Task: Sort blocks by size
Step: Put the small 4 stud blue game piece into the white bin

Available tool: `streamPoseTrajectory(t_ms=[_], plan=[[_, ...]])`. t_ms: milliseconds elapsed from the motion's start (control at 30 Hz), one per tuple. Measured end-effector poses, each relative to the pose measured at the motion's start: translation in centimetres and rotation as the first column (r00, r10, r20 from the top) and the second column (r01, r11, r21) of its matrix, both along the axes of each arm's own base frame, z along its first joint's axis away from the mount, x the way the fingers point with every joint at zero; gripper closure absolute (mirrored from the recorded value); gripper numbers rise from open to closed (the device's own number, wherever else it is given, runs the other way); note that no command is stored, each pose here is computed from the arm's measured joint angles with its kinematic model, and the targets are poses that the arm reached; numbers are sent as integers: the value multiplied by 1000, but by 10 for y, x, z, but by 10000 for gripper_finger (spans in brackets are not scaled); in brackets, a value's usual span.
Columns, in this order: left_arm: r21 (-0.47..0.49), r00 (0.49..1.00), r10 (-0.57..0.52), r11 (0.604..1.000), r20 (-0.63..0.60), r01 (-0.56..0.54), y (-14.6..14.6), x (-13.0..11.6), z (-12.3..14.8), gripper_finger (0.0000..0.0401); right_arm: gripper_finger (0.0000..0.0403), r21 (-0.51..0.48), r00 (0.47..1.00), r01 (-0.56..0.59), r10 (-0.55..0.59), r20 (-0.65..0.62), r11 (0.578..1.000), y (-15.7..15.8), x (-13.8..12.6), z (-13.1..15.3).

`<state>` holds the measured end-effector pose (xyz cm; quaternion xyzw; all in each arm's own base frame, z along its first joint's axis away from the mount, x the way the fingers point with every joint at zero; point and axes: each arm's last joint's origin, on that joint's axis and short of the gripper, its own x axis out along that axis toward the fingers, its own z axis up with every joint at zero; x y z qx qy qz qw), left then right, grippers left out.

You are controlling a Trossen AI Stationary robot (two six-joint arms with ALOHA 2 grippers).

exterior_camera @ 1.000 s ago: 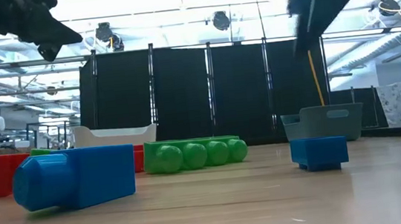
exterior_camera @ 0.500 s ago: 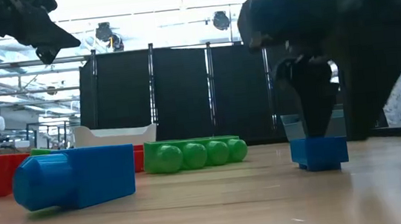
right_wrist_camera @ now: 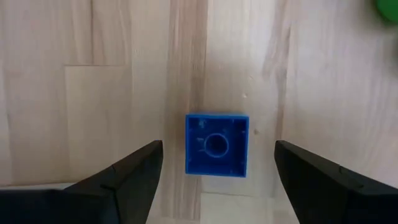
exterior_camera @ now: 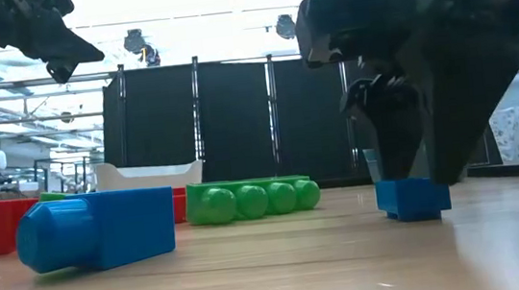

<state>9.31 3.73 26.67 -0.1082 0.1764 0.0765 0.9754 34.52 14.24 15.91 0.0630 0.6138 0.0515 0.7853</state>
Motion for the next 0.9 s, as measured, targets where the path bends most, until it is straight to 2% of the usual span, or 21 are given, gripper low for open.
streamPoseTrajectory(t_ms=[267,400,900], plan=[[3,1000,-1,1000,0,1,0,0,0,390,108,-9,1000,-28,29,5,1000,-5,4,5],[3,1000,-1,1000,0,1,0,0,0,390,108,-7,1000,0,0,5,1000,-15,8,5],[3,1000,-2,1000,0,2,0,0,0,390,108,70,1000,19,-17,-19,997,-19,10,6]])
